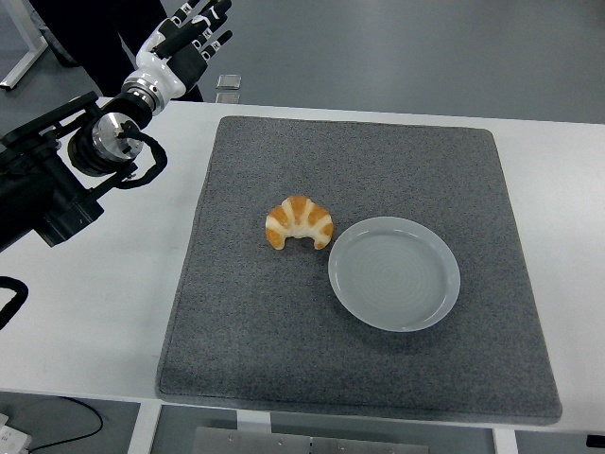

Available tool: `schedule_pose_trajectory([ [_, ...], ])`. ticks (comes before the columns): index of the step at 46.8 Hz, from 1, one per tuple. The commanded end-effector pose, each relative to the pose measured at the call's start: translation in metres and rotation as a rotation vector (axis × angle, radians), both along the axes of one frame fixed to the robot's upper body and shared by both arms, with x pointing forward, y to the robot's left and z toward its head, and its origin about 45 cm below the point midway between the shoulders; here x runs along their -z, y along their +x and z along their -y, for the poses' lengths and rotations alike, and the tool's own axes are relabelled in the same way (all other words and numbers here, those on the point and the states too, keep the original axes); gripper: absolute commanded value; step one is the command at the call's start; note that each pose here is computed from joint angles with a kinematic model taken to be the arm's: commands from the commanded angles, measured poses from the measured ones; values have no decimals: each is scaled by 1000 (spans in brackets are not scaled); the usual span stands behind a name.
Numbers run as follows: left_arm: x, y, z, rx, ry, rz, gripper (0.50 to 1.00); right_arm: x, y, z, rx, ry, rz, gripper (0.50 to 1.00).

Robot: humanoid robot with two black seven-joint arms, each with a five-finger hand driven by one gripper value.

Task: Place the bread on the plate

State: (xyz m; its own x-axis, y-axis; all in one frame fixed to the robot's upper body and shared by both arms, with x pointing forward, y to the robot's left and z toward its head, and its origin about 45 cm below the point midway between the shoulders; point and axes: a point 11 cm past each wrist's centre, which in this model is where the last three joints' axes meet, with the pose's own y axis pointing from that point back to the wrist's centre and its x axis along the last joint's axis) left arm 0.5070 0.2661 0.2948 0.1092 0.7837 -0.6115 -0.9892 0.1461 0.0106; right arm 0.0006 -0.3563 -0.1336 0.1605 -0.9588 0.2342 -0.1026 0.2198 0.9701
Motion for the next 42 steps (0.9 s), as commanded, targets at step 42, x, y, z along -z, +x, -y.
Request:
schedule_pose_trajectory([
  [42, -11, 4, -2, 47, 253, 75, 1000, 0, 0, 0, -1, 0, 0, 954],
])
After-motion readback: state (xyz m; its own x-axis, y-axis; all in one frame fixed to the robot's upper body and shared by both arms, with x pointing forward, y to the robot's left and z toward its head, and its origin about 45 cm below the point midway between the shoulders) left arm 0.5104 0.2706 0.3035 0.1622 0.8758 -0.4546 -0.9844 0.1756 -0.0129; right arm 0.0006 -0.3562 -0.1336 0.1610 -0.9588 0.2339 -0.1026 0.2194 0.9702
